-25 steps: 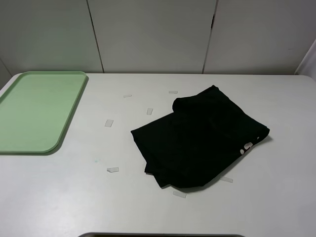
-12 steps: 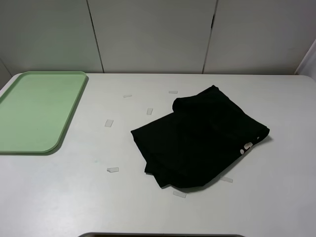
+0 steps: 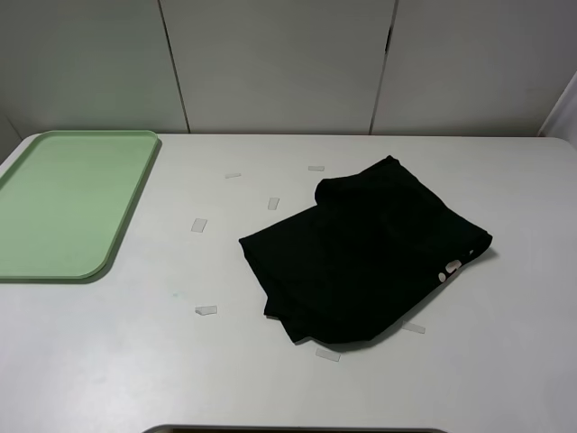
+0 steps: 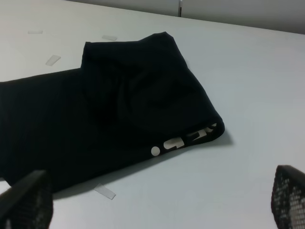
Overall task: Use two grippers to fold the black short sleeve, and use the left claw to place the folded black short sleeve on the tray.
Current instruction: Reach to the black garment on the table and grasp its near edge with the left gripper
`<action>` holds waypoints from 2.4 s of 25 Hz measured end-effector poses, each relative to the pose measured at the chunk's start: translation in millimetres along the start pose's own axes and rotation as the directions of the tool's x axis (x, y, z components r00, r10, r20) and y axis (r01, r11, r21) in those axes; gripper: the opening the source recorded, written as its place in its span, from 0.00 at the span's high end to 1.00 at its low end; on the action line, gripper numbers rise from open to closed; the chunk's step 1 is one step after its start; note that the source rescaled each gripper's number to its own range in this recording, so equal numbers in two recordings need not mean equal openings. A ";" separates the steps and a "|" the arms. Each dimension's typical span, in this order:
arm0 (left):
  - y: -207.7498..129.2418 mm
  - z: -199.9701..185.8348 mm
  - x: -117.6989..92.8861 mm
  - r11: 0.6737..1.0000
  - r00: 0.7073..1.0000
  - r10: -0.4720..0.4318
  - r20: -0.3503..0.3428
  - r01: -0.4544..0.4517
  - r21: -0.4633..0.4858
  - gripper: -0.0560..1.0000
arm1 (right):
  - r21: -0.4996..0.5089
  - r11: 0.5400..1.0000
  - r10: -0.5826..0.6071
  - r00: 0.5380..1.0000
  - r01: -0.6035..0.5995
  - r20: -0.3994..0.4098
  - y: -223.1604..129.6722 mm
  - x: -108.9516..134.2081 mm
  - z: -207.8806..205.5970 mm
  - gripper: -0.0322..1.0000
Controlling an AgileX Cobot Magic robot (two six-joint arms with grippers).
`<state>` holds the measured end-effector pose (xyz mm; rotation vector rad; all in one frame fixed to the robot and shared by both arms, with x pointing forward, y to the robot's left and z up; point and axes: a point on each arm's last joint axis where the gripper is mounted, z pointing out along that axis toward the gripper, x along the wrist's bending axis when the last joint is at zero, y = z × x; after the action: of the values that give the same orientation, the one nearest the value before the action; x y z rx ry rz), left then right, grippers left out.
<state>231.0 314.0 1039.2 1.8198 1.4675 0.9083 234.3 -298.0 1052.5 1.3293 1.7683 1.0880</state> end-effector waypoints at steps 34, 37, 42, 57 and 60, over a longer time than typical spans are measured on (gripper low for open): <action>75.2 56.4 -36.2 0.950 0.879 -0.312 0.360 0.293 0.106 0.12 | -0.001 1.000 0.000 1.000 0.000 0.000 0.1 0.0 0.0 0.00; 94.7 89.1 -45.3 0.929 0.829 -0.369 0.419 0.342 0.141 0.12 | -0.001 1.000 0.000 1.000 0.000 0.000 0.1 0.0 0.0 0.00; 105.0 146.7 -61.3 0.870 0.738 -0.492 0.463 0.401 0.286 0.12 | -0.001 1.000 0.000 1.000 0.000 0.000 0.1 0.0 0.0 0.00; 86.7 241.7 -89.7 0.713 0.531 -0.701 0.477 0.490 0.502 0.12 | -0.001 1.000 0.000 1.000 0.000 0.000 0.1 0.0 0.0 0.00; 78.5 252.3 -92.3 0.700 0.532 -0.712 0.459 0.476 0.533 0.12 | -0.001 1.000 0.000 1.000 0.000 0.000 0.1 0.0 0.0 0.00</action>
<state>468.1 196.9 947.7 1.4053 1.6547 -0.3513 234.4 -298.0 1052.6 1.3289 1.7677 1.0885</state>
